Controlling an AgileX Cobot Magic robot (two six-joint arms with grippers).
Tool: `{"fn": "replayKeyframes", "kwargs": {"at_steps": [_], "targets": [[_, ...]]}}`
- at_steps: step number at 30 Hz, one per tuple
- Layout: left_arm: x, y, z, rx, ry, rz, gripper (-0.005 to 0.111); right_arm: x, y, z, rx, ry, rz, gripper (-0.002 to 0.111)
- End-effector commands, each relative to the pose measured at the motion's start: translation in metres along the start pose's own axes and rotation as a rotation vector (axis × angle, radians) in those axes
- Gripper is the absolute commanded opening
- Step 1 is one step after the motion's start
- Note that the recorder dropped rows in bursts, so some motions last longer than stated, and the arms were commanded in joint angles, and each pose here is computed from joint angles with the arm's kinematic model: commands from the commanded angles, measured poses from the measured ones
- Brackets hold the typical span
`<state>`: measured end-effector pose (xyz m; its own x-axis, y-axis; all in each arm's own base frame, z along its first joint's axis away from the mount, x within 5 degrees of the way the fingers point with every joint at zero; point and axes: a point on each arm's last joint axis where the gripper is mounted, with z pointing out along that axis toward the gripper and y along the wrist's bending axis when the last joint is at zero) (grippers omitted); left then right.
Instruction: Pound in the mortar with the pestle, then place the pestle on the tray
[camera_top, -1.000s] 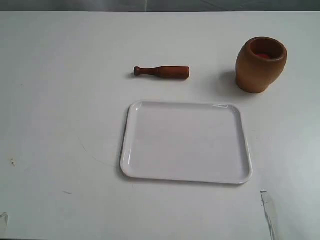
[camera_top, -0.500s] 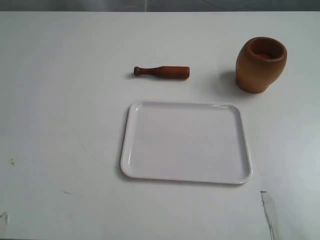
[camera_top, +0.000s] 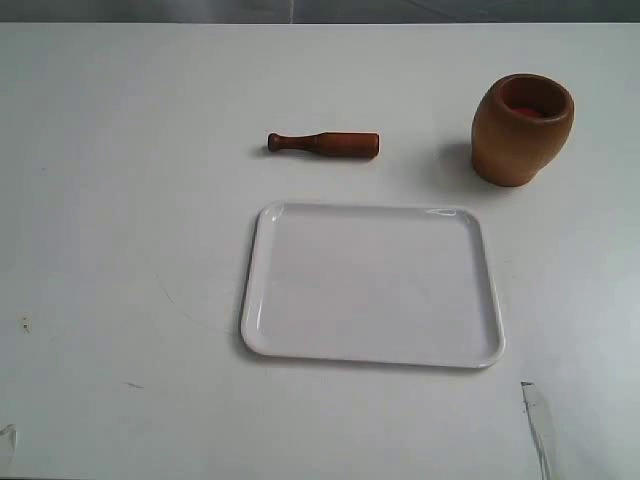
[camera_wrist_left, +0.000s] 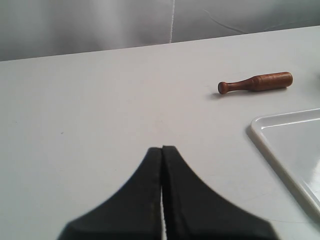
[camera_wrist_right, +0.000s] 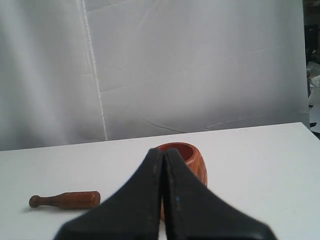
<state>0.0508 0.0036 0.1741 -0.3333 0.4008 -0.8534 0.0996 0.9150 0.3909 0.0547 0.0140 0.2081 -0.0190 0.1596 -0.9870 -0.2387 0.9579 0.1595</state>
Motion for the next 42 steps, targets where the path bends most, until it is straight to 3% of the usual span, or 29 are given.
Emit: {"fn": "replayKeyframes", "kwargs": {"at_steps": [1,9,14,16,20,26,32,42], "targets": [[0.000,-0.001,0.000,0.008,-0.007,-0.012,0.000,0.000,-0.001,0.000,0.007,-0.013,0.012,0.000],[0.000,-0.001,0.000,0.008,-0.007,-0.012,0.000,-0.004,-0.001,0.000,0.008,-0.051,0.037,0.000],[0.000,-0.001,0.000,0.008,-0.007,-0.012,0.000,-0.030,-0.004,-0.005,0.025,-0.288,0.232,0.000],[0.000,-0.001,0.000,0.008,-0.007,-0.012,0.000,-0.050,-0.002,-0.010,0.013,-0.361,0.235,0.000],[0.000,-0.001,0.000,0.008,-0.007,-0.012,0.000,-0.094,0.008,-0.025,-0.025,-0.486,0.137,0.000],[0.000,-0.001,0.000,0.008,-0.007,-0.012,0.000,-0.148,0.023,-0.054,-0.028,-0.626,-0.147,0.000],[0.000,-0.001,0.000,0.008,-0.007,-0.012,0.000,-0.170,0.027,-0.048,-0.013,-0.494,-0.191,0.000],[0.000,-0.001,0.000,0.008,-0.007,-0.012,0.000,-0.159,0.023,0.048,0.021,-0.148,-0.335,0.000]]}}
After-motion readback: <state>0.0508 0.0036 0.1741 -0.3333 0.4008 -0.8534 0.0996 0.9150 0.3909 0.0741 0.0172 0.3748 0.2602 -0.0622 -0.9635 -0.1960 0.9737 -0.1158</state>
